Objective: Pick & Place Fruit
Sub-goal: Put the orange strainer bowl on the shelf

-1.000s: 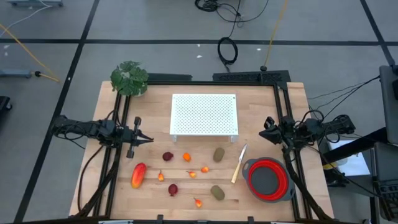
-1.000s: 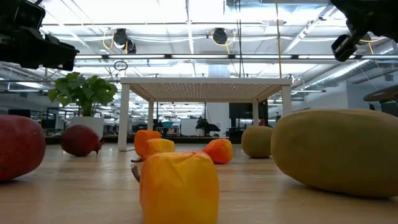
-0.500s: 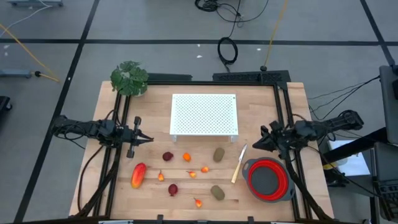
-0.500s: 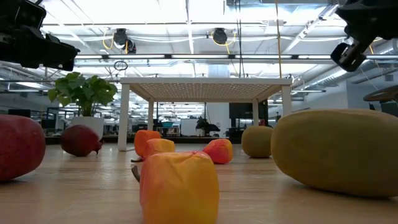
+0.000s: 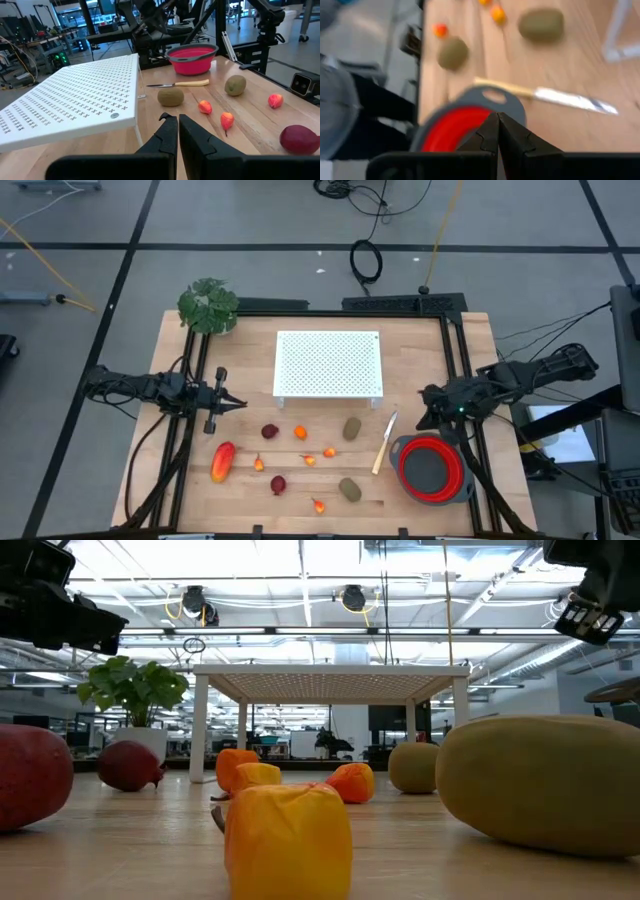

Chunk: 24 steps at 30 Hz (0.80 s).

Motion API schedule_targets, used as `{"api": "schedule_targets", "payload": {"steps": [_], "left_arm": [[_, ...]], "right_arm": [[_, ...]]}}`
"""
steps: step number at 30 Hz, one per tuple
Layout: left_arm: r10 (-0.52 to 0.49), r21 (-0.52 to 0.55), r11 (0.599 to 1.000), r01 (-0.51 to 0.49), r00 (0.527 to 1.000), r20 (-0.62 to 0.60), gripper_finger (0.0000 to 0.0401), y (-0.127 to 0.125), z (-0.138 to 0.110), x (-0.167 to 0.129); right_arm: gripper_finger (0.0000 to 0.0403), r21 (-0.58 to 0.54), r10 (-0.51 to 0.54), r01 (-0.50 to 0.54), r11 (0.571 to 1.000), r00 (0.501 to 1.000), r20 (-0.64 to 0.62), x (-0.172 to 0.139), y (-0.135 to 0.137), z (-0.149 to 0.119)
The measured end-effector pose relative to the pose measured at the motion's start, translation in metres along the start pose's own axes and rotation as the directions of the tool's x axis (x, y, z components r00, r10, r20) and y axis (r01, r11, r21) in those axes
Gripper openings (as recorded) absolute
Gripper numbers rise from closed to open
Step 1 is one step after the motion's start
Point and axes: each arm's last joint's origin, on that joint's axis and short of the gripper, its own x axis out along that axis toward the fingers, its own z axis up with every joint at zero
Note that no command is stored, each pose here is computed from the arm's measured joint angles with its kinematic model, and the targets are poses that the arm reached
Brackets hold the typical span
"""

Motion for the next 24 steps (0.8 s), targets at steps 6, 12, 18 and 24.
{"api": "schedule_targets", "payload": {"steps": [6, 12, 18, 24], "left_arm": [[0.000, 0.001, 1.000, 0.000, 1.000, 0.000, 0.0019, 0.000, 0.000, 0.000], [0.000, 0.001, 1.000, 0.000, 1.000, 0.000, 0.0019, 0.000, 0.000, 0.000], [0.000, 0.001, 1.000, 0.000, 1.000, 0.000, 0.0019, 0.000, 0.000, 0.000], [0.000, 0.001, 1.000, 0.000, 1.000, 0.000, 0.0019, 0.000, 0.000, 0.000]], "right_arm": [[0.0000, 0.029, -0.136, 0.145, 0.989, 0.969, -0.207, 0.003, 0.000, 0.000], [0.0000, -0.024, -0.224, 0.233, 0.972, 0.895, -0.387, 0.011, 0.014, 0.003], [0.0000, -0.110, -0.394, 0.389, 0.915, 0.797, -0.458, 0.021, 0.032, 0.001], [0.0000, -0.072, -0.444, 0.473, 0.878, 0.750, -0.490, 0.031, 0.039, -0.006]]}}
